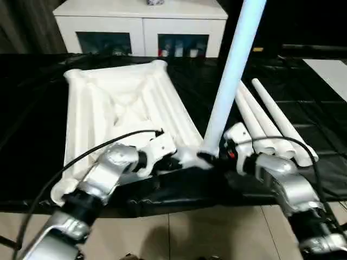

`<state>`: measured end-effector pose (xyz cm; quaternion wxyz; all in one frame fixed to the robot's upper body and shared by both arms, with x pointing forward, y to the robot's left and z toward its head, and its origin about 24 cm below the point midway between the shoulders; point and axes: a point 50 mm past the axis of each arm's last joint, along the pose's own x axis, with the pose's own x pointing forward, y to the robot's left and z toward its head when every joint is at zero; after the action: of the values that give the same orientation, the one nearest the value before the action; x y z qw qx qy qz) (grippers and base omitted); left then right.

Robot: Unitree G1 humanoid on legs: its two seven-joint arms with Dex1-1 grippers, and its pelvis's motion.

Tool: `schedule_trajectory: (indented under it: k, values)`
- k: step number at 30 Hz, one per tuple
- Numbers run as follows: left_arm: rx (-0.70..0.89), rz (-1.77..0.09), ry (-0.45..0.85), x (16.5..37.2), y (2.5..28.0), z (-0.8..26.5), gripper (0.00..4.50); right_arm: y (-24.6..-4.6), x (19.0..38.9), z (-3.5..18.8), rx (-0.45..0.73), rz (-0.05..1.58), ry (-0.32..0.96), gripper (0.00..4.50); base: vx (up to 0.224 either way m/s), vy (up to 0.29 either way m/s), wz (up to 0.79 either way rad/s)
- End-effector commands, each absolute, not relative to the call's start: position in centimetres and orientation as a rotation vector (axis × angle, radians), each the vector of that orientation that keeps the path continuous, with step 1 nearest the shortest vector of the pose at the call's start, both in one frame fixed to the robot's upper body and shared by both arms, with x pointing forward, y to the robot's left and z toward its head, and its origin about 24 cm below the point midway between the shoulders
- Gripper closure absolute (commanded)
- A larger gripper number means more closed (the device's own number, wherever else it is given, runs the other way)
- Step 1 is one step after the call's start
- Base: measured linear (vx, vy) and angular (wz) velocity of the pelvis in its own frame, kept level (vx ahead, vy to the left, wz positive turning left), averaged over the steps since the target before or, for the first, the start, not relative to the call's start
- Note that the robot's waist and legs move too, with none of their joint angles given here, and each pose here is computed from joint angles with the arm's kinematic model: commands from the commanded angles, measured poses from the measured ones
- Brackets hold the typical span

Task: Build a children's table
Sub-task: Rotate leg to tighten

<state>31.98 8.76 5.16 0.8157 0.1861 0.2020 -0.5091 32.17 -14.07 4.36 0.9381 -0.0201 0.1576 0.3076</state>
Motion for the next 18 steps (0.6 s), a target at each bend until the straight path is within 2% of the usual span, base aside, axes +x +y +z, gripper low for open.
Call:
schedule_trajectory:
  k: [1,3,4,5,6,7,11,13,16,18]
  values:
    - [0.351,-0.944,0.396,33.4,7.8,6.2,4.5,-15.0,33.3,3.8,-0.014,0.381,0.354,1.78,0.0,0.0,0.0]
    - [0.32,-0.856,0.396,34.1,7.0,6.2,4.5,-14.1,33.6,3.4,-0.011,0.29,0.365,1.78,0.0,0.0,0.0]
    - [0.304,-0.814,0.382,34.3,5.9,6.4,4.5,-12.8,33.8,3.0,0.001,0.227,0.378,1.78,0.0,0.0,0.0]
    - [0.304,-0.814,0.382,34.3,5.9,6.4,4.5,-12.8,33.8,3.0,0.001,0.227,0.378,1.79,0.0,0.0,0.0]
    - [0.279,-0.809,0.366,34.3,4.7,6.5,4.5,-11.4,33.8,2.7,0.008,0.216,0.389,1.79,0.0,0.0,0.0]
    - [0.279,-0.809,0.366,34.3,4.7,6.5,4.5,-11.4,33.8,2.7,0.008,0.216,0.389,1.79,0.0,0.0,0.0]
    - [0.288,-0.845,0.314,34.0,3.2,7.0,4.5,-8.1,33.7,2.8,0.001,0.276,0.371,1.79,0.0,0.0,0.0]
    - [0.31,-0.855,0.295,34.0,3.4,7.1,4.5,-7.9,33.8,3.4,0.039,0.287,0.318,1.23,0.0,0.0,0.0]
    - [0.339,-0.874,0.28,34.0,4.1,7.0,4.5,-8.3,34.1,4.4,0.054,0.296,0.26,1.07,0.0,0.0,0.0]
    - [0.346,-0.882,0.278,33.9,4.4,7.0,4.5,-8.6,34.2,4.8,0.046,0.301,0.241,0.75,0.0,0.0,0.0]
